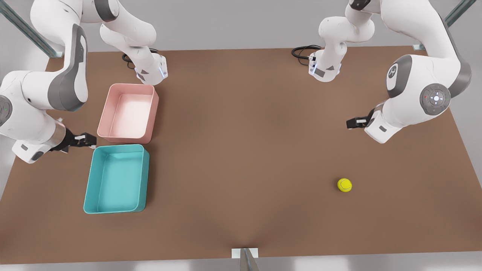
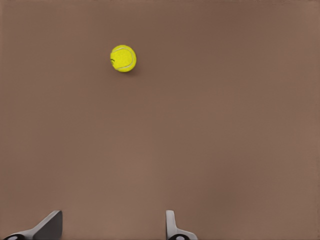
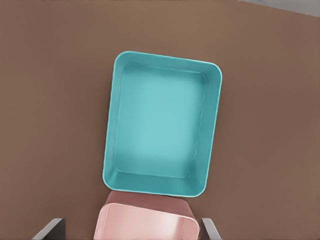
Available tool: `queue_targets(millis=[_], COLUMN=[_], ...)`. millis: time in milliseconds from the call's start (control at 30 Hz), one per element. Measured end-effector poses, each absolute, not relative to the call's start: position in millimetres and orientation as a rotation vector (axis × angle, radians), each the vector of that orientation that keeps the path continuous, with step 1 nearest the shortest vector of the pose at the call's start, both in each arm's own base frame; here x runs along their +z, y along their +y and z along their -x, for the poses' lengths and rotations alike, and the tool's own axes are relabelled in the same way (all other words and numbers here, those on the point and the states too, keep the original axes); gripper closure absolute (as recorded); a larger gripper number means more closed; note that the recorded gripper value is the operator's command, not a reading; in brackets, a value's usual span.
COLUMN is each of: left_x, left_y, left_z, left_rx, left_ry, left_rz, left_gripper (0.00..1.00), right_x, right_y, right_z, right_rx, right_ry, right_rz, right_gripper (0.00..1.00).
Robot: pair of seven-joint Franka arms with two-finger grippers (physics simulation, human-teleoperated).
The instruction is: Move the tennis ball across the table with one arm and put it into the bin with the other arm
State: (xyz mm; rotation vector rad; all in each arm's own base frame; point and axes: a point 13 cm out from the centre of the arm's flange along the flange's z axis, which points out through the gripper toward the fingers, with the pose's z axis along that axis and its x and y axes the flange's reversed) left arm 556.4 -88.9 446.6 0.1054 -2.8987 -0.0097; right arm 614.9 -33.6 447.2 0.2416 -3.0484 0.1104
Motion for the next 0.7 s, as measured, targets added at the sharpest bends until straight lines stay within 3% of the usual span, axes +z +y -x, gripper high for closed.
queue_targets(millis=[367,433,467,700], left_x=[446.3,429.2,407.3,221.5], left_y=[-71.9,-68.4,-61.0,49.4], left_z=[-555.9,-560.3,-566.0,-619.0], left_rx=[-0.027,-0.032,-0.036,0.075], left_ry=[-2.880,-2.852,-2.819,-2.774], left_rz=[-0.201,-0.211,-0.217,-0.049], left_gripper=[0.00,0.75,0.79,0.79], right_x=[448.8,448.3,448.2,443.9], right_y=[-43.3,-43.1,-43.0,-39.7], right_z=[-621.5,-621.6,-621.5,-618.3], right_rx=[0.151,0.151,0.151,0.141], right_ry=[-3.067,-3.066,-3.065,-3.047], right_rz=[-0.280,-0.287,-0.289,-0.308], right_gripper=[0.00,0.00,0.00,0.00])
